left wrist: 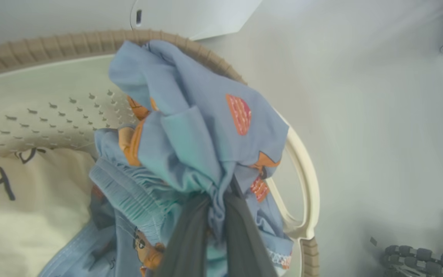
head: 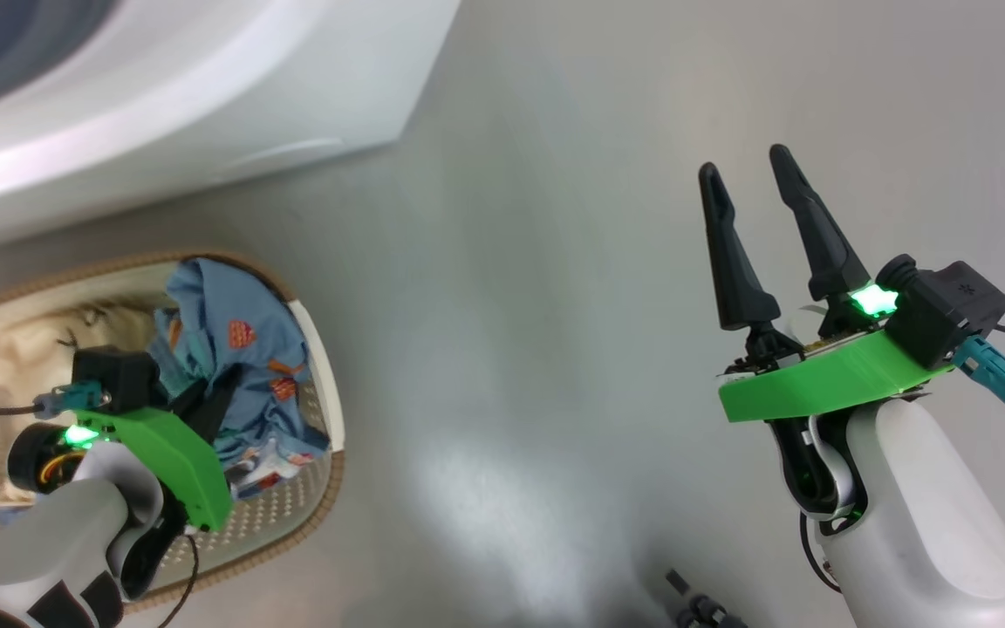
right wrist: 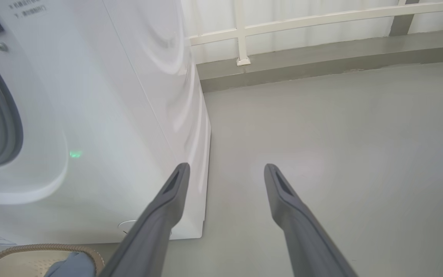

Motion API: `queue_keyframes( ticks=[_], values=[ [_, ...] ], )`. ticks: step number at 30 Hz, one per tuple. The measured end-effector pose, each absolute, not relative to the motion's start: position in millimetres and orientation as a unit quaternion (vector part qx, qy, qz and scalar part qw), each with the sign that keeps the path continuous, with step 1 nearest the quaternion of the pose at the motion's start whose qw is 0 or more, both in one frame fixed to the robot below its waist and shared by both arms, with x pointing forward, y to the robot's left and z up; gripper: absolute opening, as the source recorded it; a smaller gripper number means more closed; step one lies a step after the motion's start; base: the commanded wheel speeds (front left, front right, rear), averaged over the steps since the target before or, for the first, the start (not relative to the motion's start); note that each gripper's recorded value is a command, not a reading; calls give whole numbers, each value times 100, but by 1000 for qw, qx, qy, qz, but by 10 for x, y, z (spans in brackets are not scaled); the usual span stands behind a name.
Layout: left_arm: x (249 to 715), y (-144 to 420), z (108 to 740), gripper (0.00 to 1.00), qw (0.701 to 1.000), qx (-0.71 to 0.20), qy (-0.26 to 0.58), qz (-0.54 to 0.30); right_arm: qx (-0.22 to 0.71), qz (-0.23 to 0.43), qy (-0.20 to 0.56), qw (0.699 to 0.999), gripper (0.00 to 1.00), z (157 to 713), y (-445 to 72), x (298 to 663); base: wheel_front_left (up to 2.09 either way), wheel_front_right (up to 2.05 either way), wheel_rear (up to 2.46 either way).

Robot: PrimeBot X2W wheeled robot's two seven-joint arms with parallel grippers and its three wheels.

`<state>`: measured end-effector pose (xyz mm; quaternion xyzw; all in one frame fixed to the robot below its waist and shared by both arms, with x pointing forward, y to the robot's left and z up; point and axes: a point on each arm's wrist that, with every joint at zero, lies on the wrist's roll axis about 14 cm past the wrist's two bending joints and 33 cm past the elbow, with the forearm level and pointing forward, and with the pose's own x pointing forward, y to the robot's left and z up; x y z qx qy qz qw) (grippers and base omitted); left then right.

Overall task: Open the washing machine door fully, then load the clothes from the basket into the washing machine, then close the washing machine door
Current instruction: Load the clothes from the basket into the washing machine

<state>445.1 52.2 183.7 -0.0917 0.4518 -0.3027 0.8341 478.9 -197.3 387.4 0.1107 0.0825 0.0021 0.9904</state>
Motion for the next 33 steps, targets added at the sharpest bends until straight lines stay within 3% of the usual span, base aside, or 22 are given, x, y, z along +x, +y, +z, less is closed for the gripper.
queue_keyframes(
  ticks=[7, 33],
  values=[
    [4678, 561, 2435, 0, 872, -126, 379, -284, 119, 3, 59, 991, 100, 4122, -1952, 4727, 0, 0, 0],
    [4401, 1340, 4232, 0, 962, -165, 136, -168, 131, 41, -12, 990, 100, 4890, -1701, 4311, 0, 0, 0]
  ],
)
